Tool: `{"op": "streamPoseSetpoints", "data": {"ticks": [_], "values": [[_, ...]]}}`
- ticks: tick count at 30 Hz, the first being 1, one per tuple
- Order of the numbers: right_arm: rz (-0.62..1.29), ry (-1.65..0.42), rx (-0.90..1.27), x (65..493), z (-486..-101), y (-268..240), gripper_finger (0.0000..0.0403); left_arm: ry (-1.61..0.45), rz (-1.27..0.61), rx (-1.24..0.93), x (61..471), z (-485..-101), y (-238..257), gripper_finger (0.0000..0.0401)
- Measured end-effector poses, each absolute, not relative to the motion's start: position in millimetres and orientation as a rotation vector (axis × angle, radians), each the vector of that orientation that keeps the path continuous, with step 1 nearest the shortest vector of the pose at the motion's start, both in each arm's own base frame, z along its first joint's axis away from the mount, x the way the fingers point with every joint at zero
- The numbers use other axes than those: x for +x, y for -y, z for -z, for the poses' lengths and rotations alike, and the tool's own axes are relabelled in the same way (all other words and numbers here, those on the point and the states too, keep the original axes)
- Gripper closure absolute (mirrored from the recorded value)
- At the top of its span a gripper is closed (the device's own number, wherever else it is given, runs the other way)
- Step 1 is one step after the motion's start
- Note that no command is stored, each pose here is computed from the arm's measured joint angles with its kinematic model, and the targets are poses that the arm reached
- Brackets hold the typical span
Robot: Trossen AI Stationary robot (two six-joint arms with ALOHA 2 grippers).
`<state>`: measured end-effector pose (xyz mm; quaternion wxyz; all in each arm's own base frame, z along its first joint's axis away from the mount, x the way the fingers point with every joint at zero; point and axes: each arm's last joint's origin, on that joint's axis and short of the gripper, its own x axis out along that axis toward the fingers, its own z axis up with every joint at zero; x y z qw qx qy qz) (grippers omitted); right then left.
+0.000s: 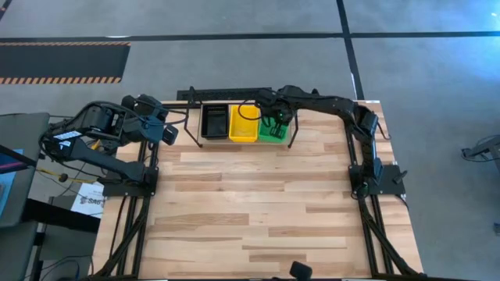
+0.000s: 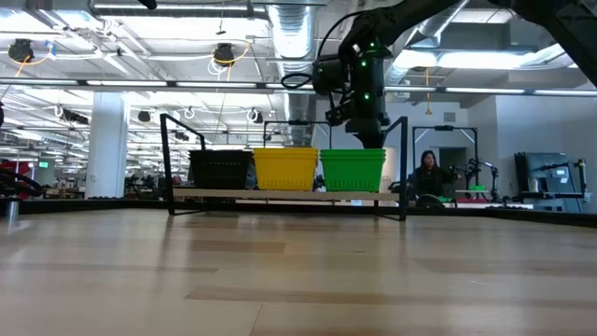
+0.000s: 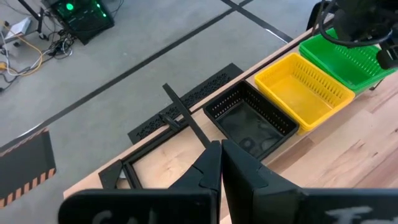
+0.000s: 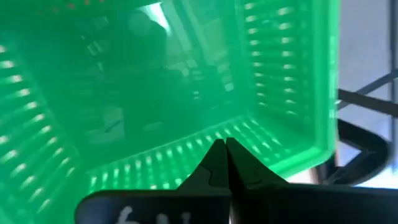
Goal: Stack baskets on shelf by color
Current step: Adjust the bins on the shelf, then return to Home Position
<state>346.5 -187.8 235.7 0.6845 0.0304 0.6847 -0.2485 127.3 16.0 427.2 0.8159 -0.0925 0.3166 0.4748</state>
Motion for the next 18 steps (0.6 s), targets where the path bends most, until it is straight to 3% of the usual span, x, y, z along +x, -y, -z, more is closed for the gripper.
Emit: {"op": "streamPoseSetpoints", "data": {"ticks": [10,18], "values": [[0.637,-1.440,-0.052,356.2,-246.0,195.2,0.0403,-0.683,-1.007,-0.184,127.4,-427.2,-16.0,0.0401],[0.568,-1.242,-0.002,370.7,-295.9,181.2,0.0403,-0.756,-0.934,-0.190,128.6,-421.5,-14.2,0.0401]]}}
